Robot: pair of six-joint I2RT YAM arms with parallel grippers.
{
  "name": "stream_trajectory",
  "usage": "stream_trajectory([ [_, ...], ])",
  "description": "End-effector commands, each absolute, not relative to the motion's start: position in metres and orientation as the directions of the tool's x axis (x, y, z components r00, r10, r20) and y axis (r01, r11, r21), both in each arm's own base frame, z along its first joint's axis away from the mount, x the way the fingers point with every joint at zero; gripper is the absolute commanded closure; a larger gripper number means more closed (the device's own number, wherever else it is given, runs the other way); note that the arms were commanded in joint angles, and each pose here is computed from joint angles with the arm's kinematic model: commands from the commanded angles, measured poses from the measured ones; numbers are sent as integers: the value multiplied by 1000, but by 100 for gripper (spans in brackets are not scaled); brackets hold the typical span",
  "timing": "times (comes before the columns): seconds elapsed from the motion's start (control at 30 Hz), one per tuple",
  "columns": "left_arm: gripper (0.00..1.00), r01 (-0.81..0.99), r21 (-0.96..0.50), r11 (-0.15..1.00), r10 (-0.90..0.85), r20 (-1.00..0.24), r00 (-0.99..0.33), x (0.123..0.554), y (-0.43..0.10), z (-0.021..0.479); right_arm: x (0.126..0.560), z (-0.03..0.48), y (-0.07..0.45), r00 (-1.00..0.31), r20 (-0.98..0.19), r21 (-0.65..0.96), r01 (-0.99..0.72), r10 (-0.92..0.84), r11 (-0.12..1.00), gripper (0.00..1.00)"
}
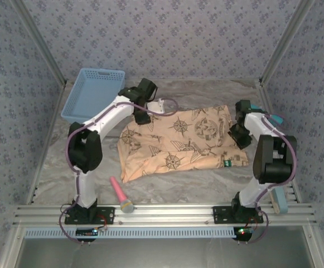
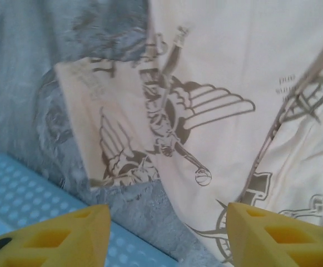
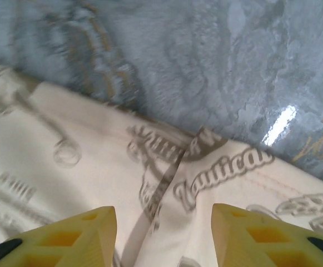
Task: Fold the inside-out t-shirt
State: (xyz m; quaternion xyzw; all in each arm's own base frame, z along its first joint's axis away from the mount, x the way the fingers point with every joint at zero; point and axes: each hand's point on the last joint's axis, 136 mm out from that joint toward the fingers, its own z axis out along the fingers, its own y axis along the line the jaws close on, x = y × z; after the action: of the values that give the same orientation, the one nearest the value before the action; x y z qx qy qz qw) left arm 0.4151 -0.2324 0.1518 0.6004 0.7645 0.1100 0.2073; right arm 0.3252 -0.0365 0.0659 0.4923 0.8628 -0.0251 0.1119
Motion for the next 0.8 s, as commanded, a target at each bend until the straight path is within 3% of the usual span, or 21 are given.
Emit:
stream_trajectory([
  [0.0,44,742,196,641,740,-414,-530,368,-242,197,306,98,-29,-640,-333,-14,738,692,675,47],
  [0.13,52,551,-241,799,470,-322,-822,288,-246,165,281,99,17,-787,-315,-29,567,531,823,48],
  [0.3,69,320,-369,872,306,-99,-947,232,-230,107,252,64,53,-842,-213,17,503,495,864,53],
  [0.47,70,350,-284,893,362,-11,-932,203,-217,67,234,37,52,-861,-179,-12,485,475,874,58],
  [0.63,74,432,-88,897,441,133,-888,191,-174,35,227,21,36,-878,-190,-101,462,439,881,60],
  [0.77,75,495,-57,867,497,181,-849,197,-175,31,220,6,29,-875,-155,-117,478,459,871,60],
])
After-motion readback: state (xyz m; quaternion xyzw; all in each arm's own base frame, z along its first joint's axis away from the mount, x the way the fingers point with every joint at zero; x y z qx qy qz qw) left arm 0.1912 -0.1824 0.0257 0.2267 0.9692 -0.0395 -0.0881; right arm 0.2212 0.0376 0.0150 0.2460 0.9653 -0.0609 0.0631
